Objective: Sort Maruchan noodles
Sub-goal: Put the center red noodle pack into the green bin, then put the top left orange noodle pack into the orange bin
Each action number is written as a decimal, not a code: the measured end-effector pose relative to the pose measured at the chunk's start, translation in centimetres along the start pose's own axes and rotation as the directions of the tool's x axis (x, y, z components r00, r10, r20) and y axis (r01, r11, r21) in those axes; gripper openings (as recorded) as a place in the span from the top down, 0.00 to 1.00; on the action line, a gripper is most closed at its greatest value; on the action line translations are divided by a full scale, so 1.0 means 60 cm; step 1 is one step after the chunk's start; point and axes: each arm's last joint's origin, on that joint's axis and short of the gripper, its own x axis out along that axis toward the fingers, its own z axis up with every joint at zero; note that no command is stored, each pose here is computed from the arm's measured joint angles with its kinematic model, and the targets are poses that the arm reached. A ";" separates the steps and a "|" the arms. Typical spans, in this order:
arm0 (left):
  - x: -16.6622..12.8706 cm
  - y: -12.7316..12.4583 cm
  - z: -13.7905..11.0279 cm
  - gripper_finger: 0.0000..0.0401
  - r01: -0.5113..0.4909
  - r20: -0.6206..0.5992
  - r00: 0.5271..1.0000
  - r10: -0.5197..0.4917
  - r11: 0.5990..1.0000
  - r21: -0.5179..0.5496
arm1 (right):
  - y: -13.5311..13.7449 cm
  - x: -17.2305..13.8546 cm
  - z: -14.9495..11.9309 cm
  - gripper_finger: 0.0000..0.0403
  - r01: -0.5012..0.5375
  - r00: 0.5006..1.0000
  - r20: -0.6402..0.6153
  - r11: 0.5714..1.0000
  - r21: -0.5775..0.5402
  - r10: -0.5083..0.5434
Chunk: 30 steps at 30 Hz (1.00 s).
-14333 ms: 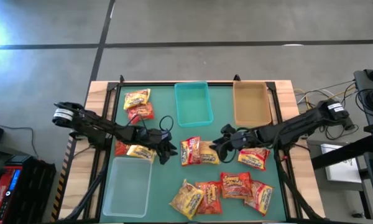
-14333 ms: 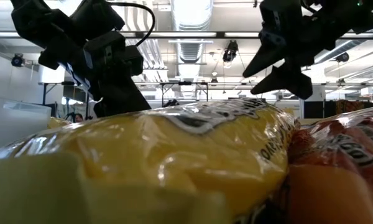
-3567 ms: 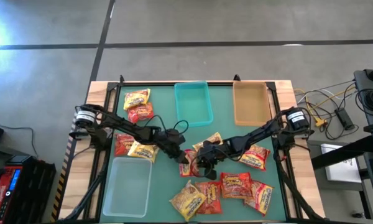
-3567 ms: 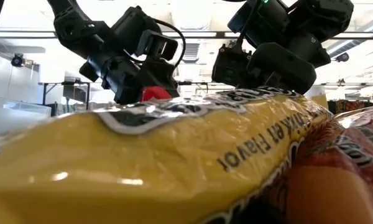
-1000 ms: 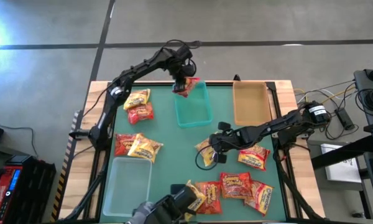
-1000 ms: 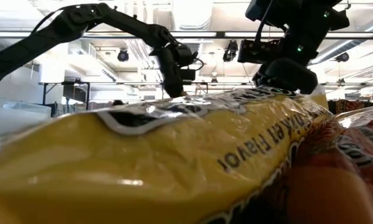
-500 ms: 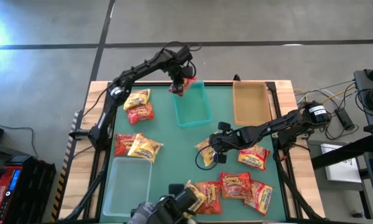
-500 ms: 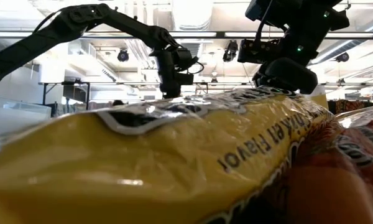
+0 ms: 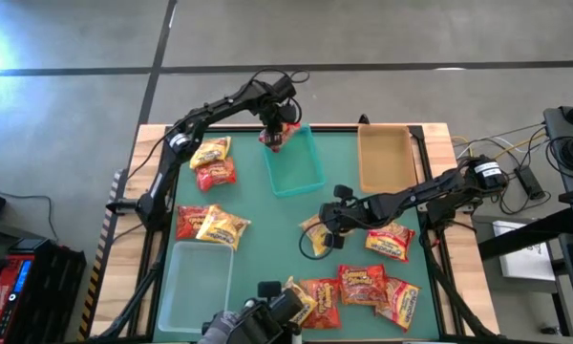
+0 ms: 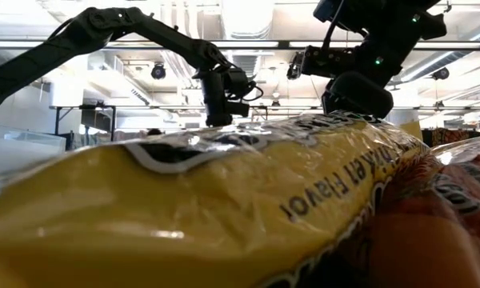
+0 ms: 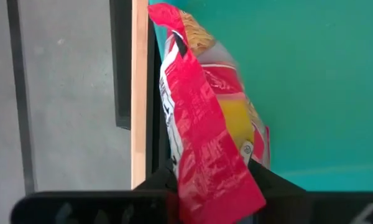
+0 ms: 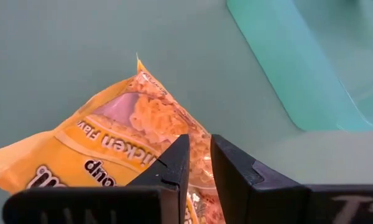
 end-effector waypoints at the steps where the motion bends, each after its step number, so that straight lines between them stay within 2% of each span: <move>1: -0.001 0.000 0.000 0.83 -0.002 0.002 1.000 0.002 1.000 -0.003 | 0.000 0.000 0.000 0.86 0.000 1.000 0.000 1.000 -0.001 0.000; 9: -0.002 0.000 0.007 0.64 -0.027 0.023 0.999 0.027 1.000 -0.005 | 0.000 0.000 0.000 0.86 0.000 1.000 0.000 1.000 -0.004 0.000; 17: -0.043 0.007 0.027 0.60 -0.081 0.074 0.993 0.089 0.991 -0.102 | 0.000 0.000 0.000 0.86 0.000 1.000 -0.001 1.000 -0.004 0.000; 21: -0.054 -0.004 0.030 0.60 0.076 0.132 0.990 -0.045 0.969 -0.236 | 0.000 0.000 0.000 0.86 0.000 1.000 -0.001 1.000 -0.004 0.000; 24: -0.053 -0.026 0.034 0.60 0.189 0.151 0.976 -0.154 0.947 -0.258 | 0.000 0.000 0.000 0.86 0.000 1.000 -0.001 1.000 -0.001 0.000; 27: -0.061 -0.060 0.045 0.60 0.214 0.141 0.973 -0.182 0.940 -0.264 | 0.000 0.000 0.000 0.86 0.000 1.000 -0.001 1.000 -0.001 0.000; 30: -0.079 -0.095 0.046 0.60 0.195 0.116 0.979 -0.169 0.941 -0.275 | 0.000 0.000 0.000 0.86 0.000 1.000 -0.001 1.000 -0.001 0.000</move>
